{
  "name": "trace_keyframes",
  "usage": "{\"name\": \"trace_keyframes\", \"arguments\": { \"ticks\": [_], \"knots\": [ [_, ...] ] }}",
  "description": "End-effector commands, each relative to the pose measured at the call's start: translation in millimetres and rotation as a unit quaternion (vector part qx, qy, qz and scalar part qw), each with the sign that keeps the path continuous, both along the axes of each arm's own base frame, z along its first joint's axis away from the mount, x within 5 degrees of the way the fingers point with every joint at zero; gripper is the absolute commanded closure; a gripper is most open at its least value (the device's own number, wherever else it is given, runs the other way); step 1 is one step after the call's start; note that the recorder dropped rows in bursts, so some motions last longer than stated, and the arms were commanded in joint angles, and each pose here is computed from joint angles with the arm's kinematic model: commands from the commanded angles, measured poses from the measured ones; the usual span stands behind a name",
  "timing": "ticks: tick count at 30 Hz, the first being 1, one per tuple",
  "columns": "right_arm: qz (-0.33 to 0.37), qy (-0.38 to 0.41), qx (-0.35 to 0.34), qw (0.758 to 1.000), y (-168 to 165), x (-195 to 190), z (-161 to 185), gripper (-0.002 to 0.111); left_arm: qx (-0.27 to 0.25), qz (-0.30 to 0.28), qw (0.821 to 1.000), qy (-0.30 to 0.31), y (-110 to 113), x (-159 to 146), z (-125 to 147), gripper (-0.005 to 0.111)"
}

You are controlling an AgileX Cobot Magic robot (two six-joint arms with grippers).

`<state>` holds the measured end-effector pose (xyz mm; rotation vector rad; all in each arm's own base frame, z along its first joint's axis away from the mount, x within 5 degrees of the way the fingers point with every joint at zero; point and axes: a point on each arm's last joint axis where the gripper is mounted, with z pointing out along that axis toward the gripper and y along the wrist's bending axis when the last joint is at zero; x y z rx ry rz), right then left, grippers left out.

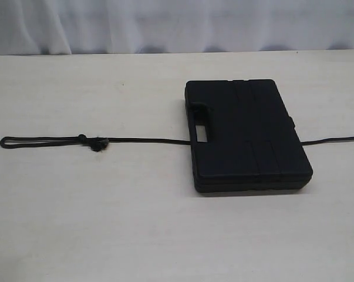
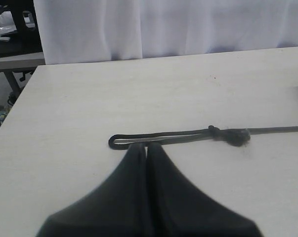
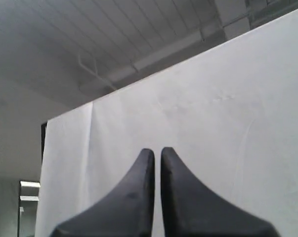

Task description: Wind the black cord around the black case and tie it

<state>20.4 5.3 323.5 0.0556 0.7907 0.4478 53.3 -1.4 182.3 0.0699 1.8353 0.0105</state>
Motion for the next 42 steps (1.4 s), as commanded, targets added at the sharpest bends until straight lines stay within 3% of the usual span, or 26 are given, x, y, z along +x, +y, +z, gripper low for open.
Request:
{"name": "trace_keyframes", "arguments": {
  "ticks": [1, 4, 8, 12, 16, 17, 18, 19, 20, 21, 23, 25, 28, 30, 32, 36, 42],
  "knots": [
    [-0.054, 0.143, -0.089, 0.984, 2.1, 18.9, 36.1, 0.096, -0.001, 0.000, 1.000, -0.004, 0.0, 0.1, -0.3, 0.107],
    [-0.071, 0.247, -0.095, 0.962, -0.8, 36.8, 60.5, 0.076, -0.001, 0.000, 1.000, -0.004, 0.0, 0.1, -0.3, 0.107],
    [-0.099, 0.374, -0.125, 0.913, -2.9, 68.4, 89.4, 0.054, -0.001, 0.000, 1.000, -0.004, 0.0, 0.1, -0.3, 0.107],
    [-0.073, 0.483, -0.167, 0.857, 4.0, 98.8, 107.4, 0.052, -0.001, 0.000, 1.000, -0.004, 0.0, 0.1, -0.3, 0.107],
    [0.043, 0.548, -0.225, 0.805, 29.7, 144.2, 124.2, 0.056, -0.001, 0.000, 1.000, -0.004, 0.0, 0.1, -0.3, 0.107],
    [0.121, 0.576, -0.263, 0.764, 45.1, 165.3, 117.4, 0.056, -0.001, 0.000, 1.000, -0.004, 0.0, 0.1, -0.3, 0.107],
    [0.153, 0.593, -0.272, 0.742, 51.2, 178.0, 110.5, 0.056, -0.001, 0.000, 1.000, -0.004, 0.0, 0.1, -0.3, 0.107],
    [0.209, 0.616, -0.284, 0.705, 64.6, 203.1, 95.8, 0.056, -0.001, 0.000, 1.000, -0.004, 0.0, 0.1, -0.3, 0.107],
    [0.216, 0.623, -0.295, 0.691, 70.3, 213.0, 88.1, 0.056, -0.001, 0.000, 1.000, -0.004, 0.0, 0.1, -0.3, 0.107],
    [0.213, 0.642, -0.332, 0.658, 86.3, 235.6, 64.6, 0.056, -0.001, 0.000, 1.000, -0.007, 0.0, 0.3, 0.3, 0.107],
    [0.185, 0.665, -0.372, 0.620, 117.3, 258.8, 30.4, 0.056, -0.001, 0.000, 1.000, -0.008, 0.0, 0.3, 0.5, 0.107],
    [0.111, 0.695, -0.358, 0.614, 147.8, 281.8, -1.4, 0.056, -0.001, 0.000, 1.000, -0.008, 0.0, 0.3, 0.5, 0.107],
    [0.013, 0.737, -0.366, 0.568, 186.1, 313.4, -44.6, 0.056, -0.001, 0.000, 1.000, -0.008, 0.0, 0.3, 0.5, 0.107],
    [0.005, 0.771, -0.346, 0.535, 202.2, 332.2, -67.4, 0.057, -0.001, 0.000, 1.000, -0.008, 0.0, 0.3, 0.5, 0.107],
    [0.006, 0.787, -0.341, 0.514, 214.6, 348.6, -87.0, 0.060, -0.001, 0.000, 1.000, -0.008, 0.0, 0.3, 0.5, 0.107],
    [-0.001, 0.799, -0.335, 0.499, 224.8, 364.5, -109.4, 0.060, -0.001, 0.000, 1.000, -0.008, 0.0, 0.3, 0.5, 0.107],
    [-0.002, 0.804, -0.333, 0.493, 229.3, 377.0, -135.2, 0.060, -0.001, 0.000, 1.000, -0.008, 0.0, 0.3, 0.5, 0.107]
  ]
}}
